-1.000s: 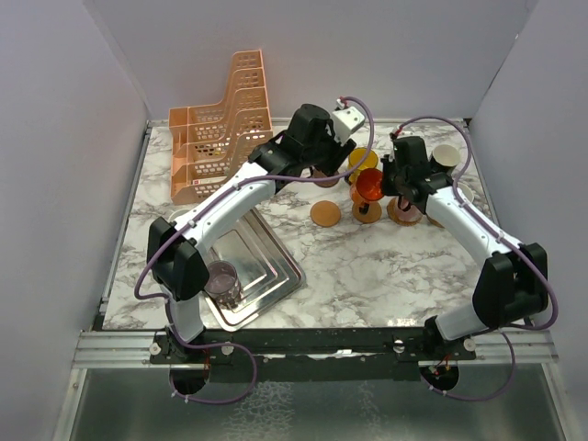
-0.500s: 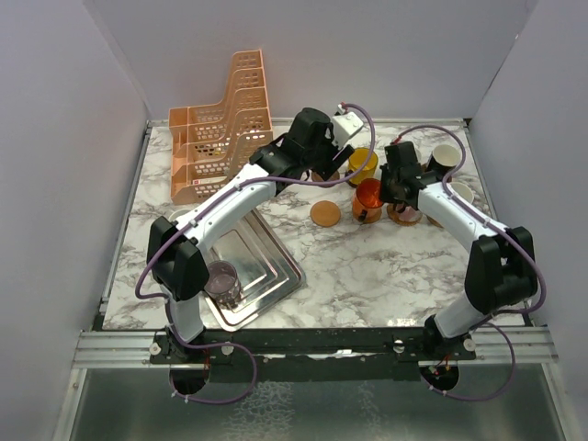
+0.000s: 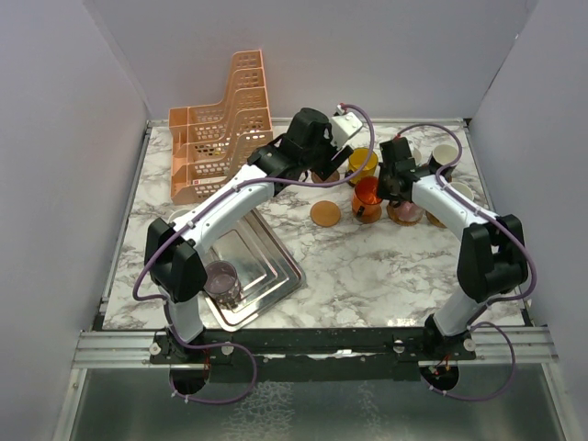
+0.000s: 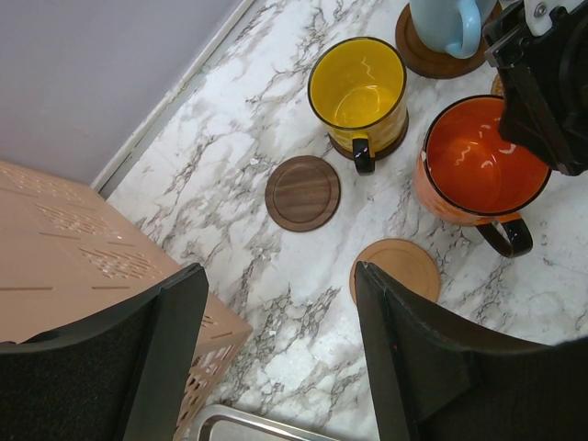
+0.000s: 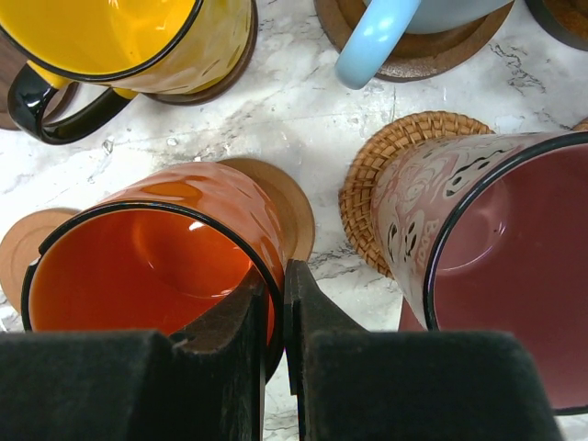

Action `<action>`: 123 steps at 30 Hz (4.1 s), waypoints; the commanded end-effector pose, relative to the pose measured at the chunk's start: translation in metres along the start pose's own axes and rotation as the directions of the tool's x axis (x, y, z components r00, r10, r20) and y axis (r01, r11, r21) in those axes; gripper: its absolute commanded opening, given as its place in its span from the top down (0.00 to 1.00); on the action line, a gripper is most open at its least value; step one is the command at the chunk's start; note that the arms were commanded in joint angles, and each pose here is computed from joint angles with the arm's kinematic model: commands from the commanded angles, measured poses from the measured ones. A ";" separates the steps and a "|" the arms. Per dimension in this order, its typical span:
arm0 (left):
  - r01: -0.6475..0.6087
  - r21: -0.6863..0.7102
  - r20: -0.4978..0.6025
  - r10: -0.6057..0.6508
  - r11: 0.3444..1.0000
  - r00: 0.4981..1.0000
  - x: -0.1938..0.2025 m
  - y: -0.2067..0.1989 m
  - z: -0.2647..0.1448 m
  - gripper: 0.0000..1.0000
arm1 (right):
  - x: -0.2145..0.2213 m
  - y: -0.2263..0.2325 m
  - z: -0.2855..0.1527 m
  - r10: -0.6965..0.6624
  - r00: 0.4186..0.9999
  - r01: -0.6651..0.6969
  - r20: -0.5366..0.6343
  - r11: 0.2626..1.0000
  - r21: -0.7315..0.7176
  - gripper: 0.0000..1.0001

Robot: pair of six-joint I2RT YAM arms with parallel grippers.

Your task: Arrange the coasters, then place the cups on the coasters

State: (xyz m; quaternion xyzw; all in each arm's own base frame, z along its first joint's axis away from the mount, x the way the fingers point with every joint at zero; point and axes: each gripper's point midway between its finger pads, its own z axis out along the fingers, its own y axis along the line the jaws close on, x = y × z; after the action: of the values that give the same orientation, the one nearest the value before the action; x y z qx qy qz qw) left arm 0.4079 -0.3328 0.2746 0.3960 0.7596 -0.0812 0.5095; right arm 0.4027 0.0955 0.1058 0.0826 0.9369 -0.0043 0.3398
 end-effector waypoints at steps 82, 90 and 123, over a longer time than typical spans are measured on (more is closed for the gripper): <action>-0.008 -0.031 0.022 0.009 0.999 1.000 -0.008 0.010 -0.017 0.31 | -0.004 -0.010 0.016 0.088 0.996 -0.090 0.026 0.993 0.080 0.70; -0.012 -0.030 0.020 0.012 0.999 1.000 -0.007 0.009 -0.018 0.31 | -0.023 -0.007 0.007 0.074 0.995 -0.078 0.070 0.995 0.063 0.67; -0.009 -0.005 -0.067 0.009 1.000 0.998 0.063 0.077 -0.074 0.25 | -0.151 0.004 -0.093 -0.195 0.799 0.231 0.569 0.973 0.010 0.73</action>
State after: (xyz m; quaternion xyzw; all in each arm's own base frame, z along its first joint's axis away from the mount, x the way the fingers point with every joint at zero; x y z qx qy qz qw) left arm 0.4080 -0.2571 0.2767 0.4045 0.7659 -0.0524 0.4970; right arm 0.4469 0.0841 0.2160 0.0125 0.8603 -0.0323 0.5086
